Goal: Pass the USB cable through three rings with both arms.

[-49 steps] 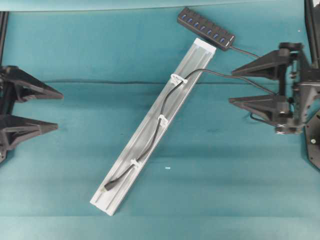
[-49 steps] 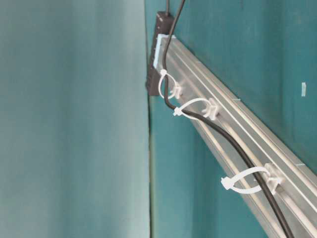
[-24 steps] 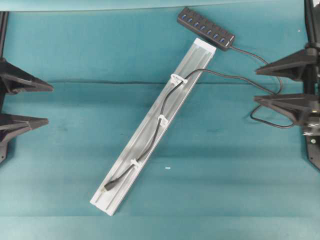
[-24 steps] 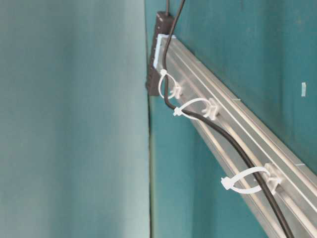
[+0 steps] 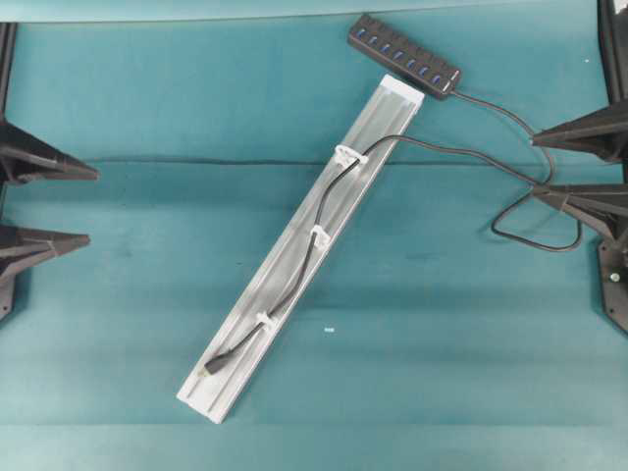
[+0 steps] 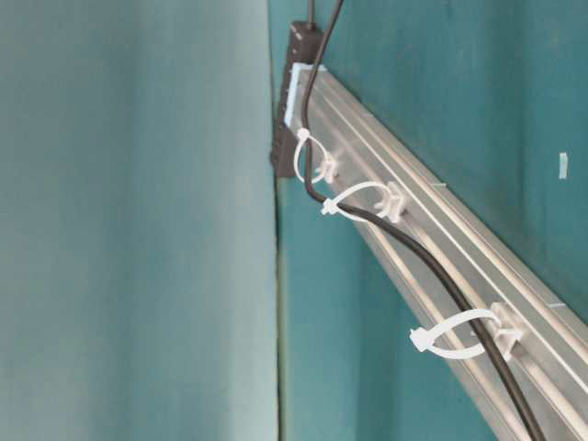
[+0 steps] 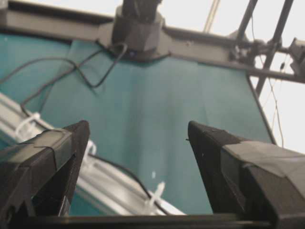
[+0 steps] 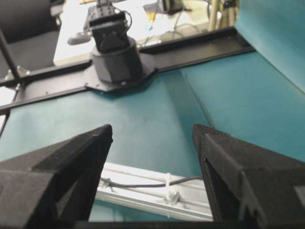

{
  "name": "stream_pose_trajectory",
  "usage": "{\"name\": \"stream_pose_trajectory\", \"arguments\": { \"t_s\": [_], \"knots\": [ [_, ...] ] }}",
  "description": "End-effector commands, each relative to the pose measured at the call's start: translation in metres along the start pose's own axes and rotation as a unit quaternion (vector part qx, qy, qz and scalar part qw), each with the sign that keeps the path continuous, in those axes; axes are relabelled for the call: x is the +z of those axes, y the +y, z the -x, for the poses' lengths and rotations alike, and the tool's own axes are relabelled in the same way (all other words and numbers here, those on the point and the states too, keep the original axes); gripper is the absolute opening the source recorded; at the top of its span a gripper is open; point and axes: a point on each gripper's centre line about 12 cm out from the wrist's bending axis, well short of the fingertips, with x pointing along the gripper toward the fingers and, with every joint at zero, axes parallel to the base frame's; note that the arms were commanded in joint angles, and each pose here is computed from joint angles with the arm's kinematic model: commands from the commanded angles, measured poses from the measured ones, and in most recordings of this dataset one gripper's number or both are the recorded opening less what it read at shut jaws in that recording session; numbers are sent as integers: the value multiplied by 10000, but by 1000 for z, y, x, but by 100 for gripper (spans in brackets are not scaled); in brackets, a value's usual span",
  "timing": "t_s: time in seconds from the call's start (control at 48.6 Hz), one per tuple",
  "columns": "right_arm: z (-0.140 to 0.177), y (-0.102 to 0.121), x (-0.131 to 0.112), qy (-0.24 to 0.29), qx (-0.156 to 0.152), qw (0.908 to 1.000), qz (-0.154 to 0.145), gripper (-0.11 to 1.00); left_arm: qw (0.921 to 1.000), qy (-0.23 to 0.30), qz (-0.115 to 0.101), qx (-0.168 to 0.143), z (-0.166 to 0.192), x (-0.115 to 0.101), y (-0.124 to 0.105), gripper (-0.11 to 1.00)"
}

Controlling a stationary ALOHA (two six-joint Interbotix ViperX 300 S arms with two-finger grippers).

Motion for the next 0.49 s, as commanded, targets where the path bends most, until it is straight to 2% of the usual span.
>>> {"name": "stream_pose_trajectory", "arguments": {
  "t_s": [0.0,0.473],
  "knots": [
    [0,0,1,-40,-6,10000,-23,81,9999,-155,1,0,3,14,-1,91],
    [16,0,0,-81,37,10000,-29,81,9998,-178,-38,-3,4,15,-2,91]
  ]
}}
